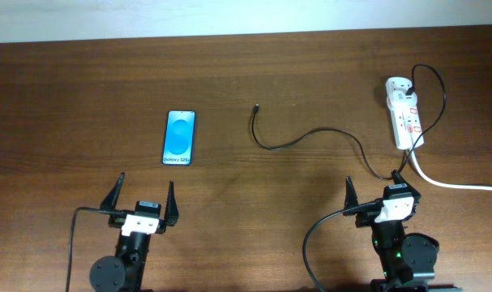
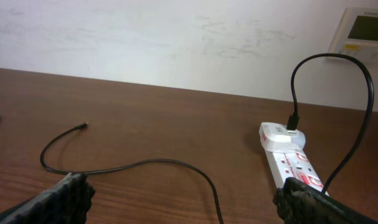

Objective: Plug charger to phone and switch on socket
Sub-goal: 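Move the left gripper down over the blue phone and grasp it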

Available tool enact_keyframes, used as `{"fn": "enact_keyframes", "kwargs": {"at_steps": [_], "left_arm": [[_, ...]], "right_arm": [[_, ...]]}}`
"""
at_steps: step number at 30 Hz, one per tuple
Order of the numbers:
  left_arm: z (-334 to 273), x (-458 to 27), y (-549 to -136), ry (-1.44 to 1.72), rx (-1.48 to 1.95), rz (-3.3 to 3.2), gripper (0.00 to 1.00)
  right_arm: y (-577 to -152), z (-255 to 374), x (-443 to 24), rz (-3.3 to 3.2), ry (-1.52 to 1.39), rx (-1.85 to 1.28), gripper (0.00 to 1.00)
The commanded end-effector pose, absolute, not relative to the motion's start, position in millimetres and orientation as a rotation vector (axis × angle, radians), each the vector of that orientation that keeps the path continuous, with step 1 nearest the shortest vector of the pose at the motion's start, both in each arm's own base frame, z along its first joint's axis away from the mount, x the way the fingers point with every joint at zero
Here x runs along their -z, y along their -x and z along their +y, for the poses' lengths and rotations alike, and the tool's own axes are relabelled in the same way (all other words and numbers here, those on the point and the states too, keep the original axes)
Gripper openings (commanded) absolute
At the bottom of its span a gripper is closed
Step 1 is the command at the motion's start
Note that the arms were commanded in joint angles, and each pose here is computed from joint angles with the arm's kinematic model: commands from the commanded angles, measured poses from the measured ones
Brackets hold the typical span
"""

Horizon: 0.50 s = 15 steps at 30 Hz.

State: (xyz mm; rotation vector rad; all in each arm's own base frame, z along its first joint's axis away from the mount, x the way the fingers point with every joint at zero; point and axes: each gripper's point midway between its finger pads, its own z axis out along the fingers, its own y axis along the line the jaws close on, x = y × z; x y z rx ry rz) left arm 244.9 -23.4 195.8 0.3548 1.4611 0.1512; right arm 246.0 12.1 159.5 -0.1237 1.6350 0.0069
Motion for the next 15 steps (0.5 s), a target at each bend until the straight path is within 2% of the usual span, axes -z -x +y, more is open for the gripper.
{"fn": "enact_keyframes", "kwargs": {"at_steps": [1,6,9,15], "left_arm": [[-17.7,-218.0,-246.5,-0.317,-0.162,1.46,0.99],[-20.5,-248.6,-261.8,-0.334,-0.144,1.482,0.99],[-28.7,-274.3,-286.5,-0.381,-0.092,1.54,0.99],[-52.5,-279.4,-343.1,-0.5,0.114,1.808,0.99]], "right_arm": [[-245.6,14.0,-157.4,1.638,0.124,-0.018,0.98],[-245.6,14.0,-157.4,1.638,0.124,-0.018,0.98],[-245.6,14.0,-157.4,1.638,0.124,-0.018,0.98],[-245.6,14.0,-157.4,1.638,0.124,-0.018,0.98]]}}
